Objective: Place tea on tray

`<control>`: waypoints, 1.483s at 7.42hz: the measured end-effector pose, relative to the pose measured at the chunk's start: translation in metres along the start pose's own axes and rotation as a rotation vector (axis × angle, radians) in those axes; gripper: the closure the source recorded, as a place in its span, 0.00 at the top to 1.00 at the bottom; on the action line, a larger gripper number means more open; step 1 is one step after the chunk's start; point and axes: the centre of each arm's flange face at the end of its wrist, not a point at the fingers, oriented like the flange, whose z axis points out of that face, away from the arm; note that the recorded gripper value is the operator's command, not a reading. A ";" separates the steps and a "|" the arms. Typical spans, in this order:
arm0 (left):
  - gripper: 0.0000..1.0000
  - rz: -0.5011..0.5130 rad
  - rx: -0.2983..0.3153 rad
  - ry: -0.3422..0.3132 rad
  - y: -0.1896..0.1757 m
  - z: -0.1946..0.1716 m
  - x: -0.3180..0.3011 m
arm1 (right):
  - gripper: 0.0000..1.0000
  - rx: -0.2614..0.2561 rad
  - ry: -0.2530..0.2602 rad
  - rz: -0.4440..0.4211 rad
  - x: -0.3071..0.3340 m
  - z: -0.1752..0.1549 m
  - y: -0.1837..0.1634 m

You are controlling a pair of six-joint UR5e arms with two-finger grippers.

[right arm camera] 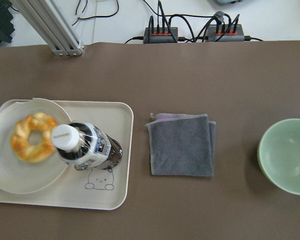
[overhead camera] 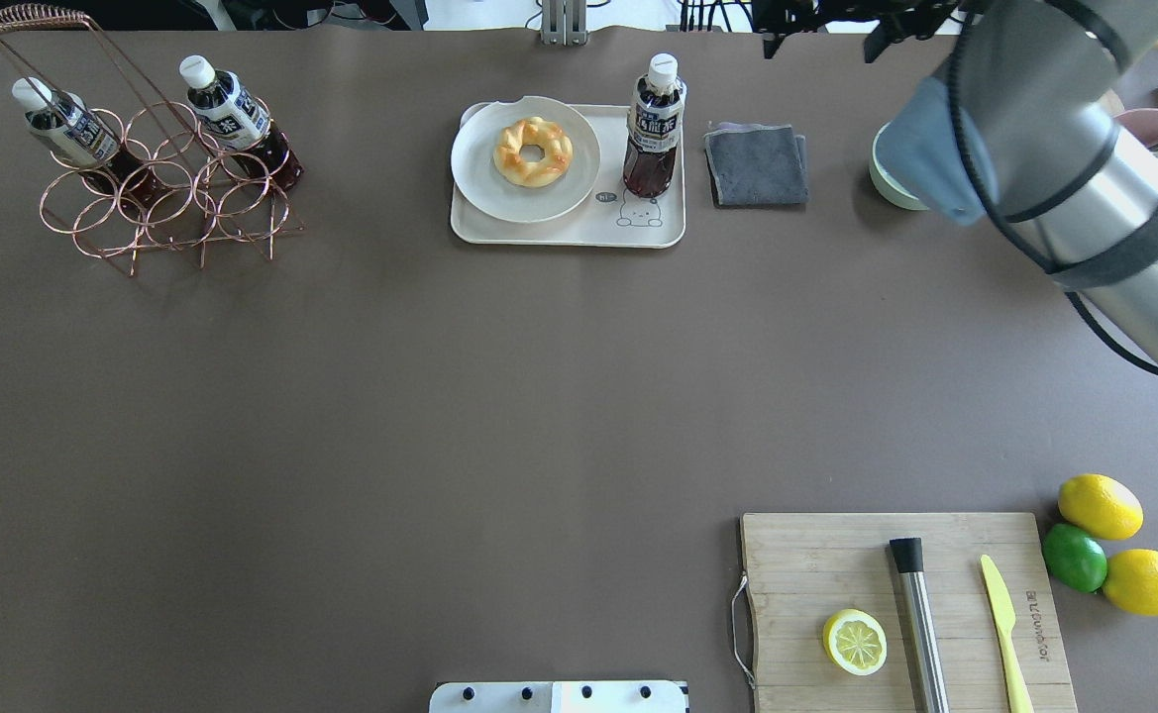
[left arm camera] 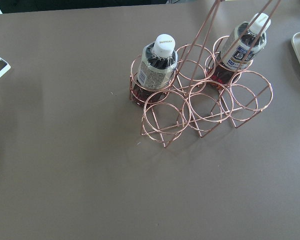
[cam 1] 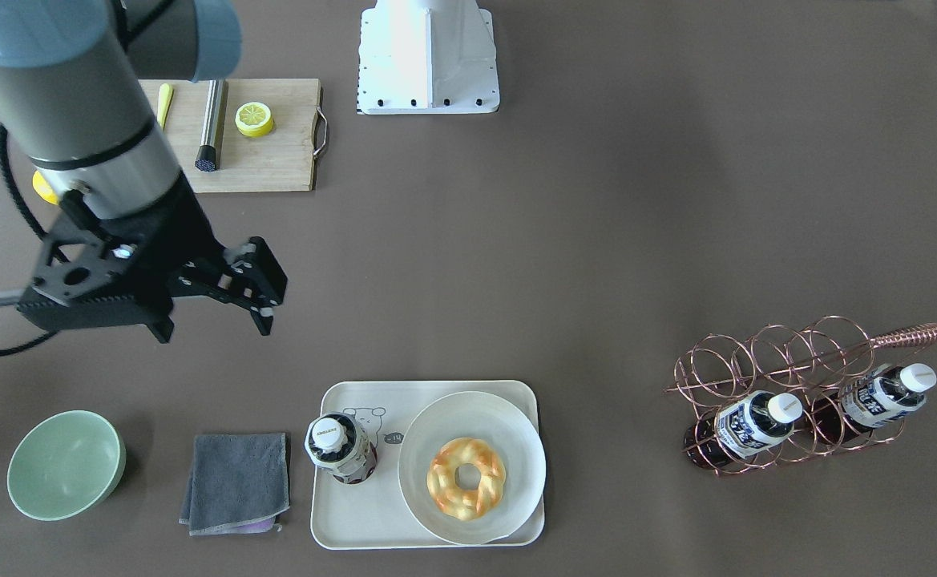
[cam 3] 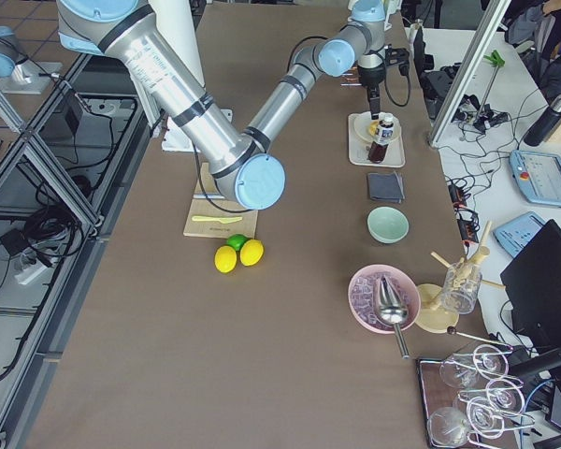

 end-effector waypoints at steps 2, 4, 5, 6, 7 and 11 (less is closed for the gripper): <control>0.94 -0.029 -0.015 0.005 -0.006 0.008 -0.003 | 1.00 -0.037 0.046 -0.078 0.116 -0.023 0.034; 0.97 -0.073 -0.091 0.001 -0.033 0.022 0.007 | 1.00 -0.091 0.105 -0.187 0.246 -0.027 0.055; 0.97 -0.064 -0.140 -0.011 -0.045 0.031 0.012 | 1.00 -0.120 0.114 -0.218 0.305 -0.031 0.065; 0.97 -0.009 -0.179 -0.027 -0.050 0.040 -0.004 | 1.00 -0.159 0.116 -0.243 0.364 -0.031 0.078; 0.97 0.035 -0.204 -0.041 -0.052 0.047 -0.030 | 1.00 -0.203 0.116 -0.271 0.415 -0.024 0.093; 0.97 0.030 -0.234 -0.075 -0.010 0.038 -0.112 | 1.00 -0.298 0.122 -0.248 0.519 -0.004 0.154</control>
